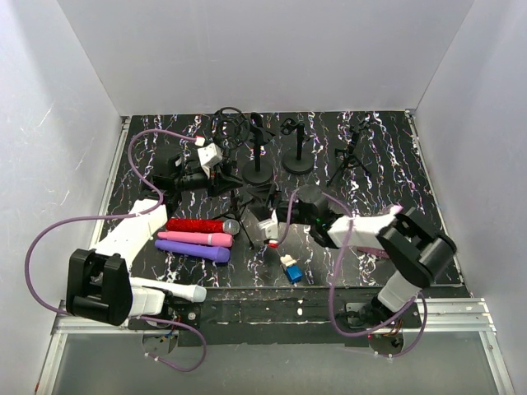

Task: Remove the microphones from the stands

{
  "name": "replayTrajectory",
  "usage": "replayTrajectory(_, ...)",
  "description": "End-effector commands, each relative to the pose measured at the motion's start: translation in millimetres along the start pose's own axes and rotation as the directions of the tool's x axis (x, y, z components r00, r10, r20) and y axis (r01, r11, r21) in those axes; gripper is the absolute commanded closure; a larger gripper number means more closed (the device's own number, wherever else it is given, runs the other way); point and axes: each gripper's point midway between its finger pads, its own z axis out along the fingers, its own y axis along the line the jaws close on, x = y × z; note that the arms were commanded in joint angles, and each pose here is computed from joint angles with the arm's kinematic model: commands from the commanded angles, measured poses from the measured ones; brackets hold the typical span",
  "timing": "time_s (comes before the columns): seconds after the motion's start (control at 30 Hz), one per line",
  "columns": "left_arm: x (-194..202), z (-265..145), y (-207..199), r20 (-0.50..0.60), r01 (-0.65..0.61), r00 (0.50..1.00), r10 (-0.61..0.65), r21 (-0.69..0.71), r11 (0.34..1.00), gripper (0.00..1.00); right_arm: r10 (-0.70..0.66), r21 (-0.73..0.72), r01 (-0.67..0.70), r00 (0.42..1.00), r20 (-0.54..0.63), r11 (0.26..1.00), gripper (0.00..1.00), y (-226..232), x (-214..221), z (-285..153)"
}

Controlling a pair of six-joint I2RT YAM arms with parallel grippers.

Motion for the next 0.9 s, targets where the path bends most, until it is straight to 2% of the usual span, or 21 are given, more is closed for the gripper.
replayTrajectory(0.0, 9, -8, -7, -0.03, 0.066, 0.997, -0.067, -0.024, 0.998, 1.0, 0.237, -0.024, -0.238, 0.97, -0.05, 0.971, 0.3, -24, -5, -31)
replayTrajectory(0.03, 9, -9, -7, -0.032, 0.069, 0.997, -0.069, -0.027, 0.997, 1.0, 0.349, -0.051, -0.353, 0.934, -0.079, 0.934, 0.3, -25, -7, -37)
replayTrajectory(0.07, 10, -8, -7, -0.033, 0.071, 0.997, -0.072, -0.028, 0.997, 1.0, 0.487, -0.061, -0.496, 0.865, -0.117, 0.866, 0.3, -27, -8, -41)
replayTrajectory(0.1, 10, -8, -6, -0.033, 0.076, 0.996, -0.077, -0.028, 0.997, 1.0, 0.614, -0.067, -0.63, 0.771, -0.167, 0.773, 0.32, -28, -9, -44)
replayTrajectory(0.13, 11, -8, -6, -0.034, 0.08, 0.996, -0.081, -0.028, 0.996, 1.0, 0.739, -0.053, -0.761, 0.642, -0.206, 0.646, 0.34, -32, -10, -44)
replayTrajectory(0.17, 11, -7, -4, -0.033, 0.08, 0.996, -0.081, -0.028, 0.996, 1.0, 0.841, -0.034, -0.872, 0.481, -0.248, 0.489, 0.35, -30, -12, -46)
replayTrajectory(0.2, 10, -6, -3, -0.032, 0.079, 0.996, -0.08, -0.032, 0.996, 1.0, 0.901, -0.031, -0.939, 0.338, -0.271, 0.343, 0.34, -31, -15, -46)
replayTrajectory(0.27, 11, -5, 1, -0.033, 0.09, 0.995, -0.091, -0.041, 0.995, 1.0, 0.964, -0.014, -0.999, 0.05, -0.261, 0.048, 0.26, -34, -21, -45)
replayTrajectory(0.3, 11, -5, 4, -0.033, 0.095, 0.995, -0.096, -0.049, 0.994, 1.0, 0.972, -0.02, -0.999, -0.022, -0.234, -0.028, 0.26, -35, -23, -42)
replayTrajectory(0.37, 12, -3, 6, -0.036, 0.115, 0.993, -0.117, -0.054, 0.992, 1.0, 0.981, -0.026, -0.997, -0.073, -0.18, -0.079, 0.26, -40, -25, -37)
replayTrajectory(0.47, 12, -1, 7, -0.033, 0.15, 0.988, -0.152, -0.05, 0.987, 1.0, 0.969, -0.082, -0.982, -0.15, -0.198, -0.169, 0.26, -37, -29, -28)
replayTrajectory(0.87, 23, 0, 8, -0.041, 0.197, 0.979, -0.199, -0.062, 0.979, 1.0, 0.963, -0.095, -0.969, -0.21, -0.172, -0.228, 0.28, -43, -6, 10)
